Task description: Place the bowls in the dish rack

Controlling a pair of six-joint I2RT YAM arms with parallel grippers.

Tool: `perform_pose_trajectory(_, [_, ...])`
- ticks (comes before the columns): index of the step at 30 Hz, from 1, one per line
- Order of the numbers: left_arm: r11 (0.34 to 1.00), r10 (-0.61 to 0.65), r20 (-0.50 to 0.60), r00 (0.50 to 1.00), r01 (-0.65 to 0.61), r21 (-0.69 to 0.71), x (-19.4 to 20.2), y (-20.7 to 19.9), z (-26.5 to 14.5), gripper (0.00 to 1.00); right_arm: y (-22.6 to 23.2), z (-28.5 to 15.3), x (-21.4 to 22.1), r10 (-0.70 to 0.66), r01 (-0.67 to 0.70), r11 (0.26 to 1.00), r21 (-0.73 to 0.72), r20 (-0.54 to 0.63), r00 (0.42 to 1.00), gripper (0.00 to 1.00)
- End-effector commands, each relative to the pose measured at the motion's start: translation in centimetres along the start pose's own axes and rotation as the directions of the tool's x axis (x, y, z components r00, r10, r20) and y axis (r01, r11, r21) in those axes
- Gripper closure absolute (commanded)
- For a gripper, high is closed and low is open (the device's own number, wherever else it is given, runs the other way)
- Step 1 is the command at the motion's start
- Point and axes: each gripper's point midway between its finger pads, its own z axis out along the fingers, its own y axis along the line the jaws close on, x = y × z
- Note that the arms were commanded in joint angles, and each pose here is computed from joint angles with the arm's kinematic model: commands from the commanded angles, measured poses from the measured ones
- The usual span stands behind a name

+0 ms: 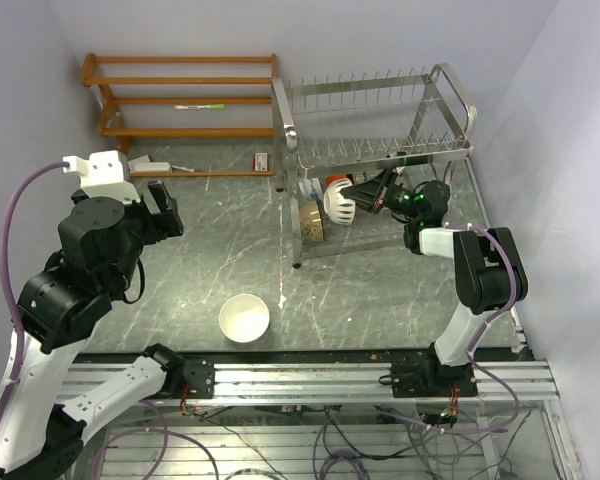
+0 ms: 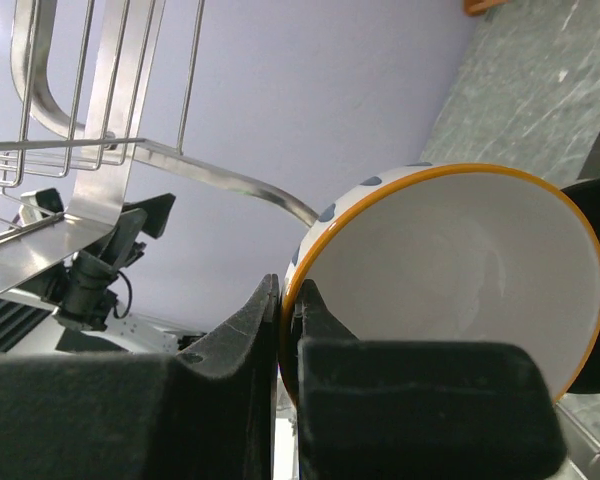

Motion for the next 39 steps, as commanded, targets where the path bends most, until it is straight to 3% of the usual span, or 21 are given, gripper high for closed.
perform_pose_trajectory(1, [1.0, -0.002, 0.024, 1.0, 0.001, 0.019, -0.8, -0.4, -0.1, 0.07, -0.1, 0.0, -2.1, -0.106, 0.105, 0.994, 0.019, 0.055, 0.993, 1.0])
perform_pose_trajectory(14, [1.0, 0.018, 0.008, 1.0, -0.018, 0.014, -0.2, -0.3, 0.1, 0.07, -4.5, -0.4, -2.2, -0.05, 0.043, 0.995, 0.093, 0.071, 0.996, 1.0])
perform_pose_trajectory(39, [1.0, 0.022, -0.015, 1.0, -0.021, 0.011, 0.5, -0.2, 0.1, 0.07, -8.6, -1.2, -1.5, 0.107, -0.119, 0.991, 0.067, 0.164, 0.981, 1.0])
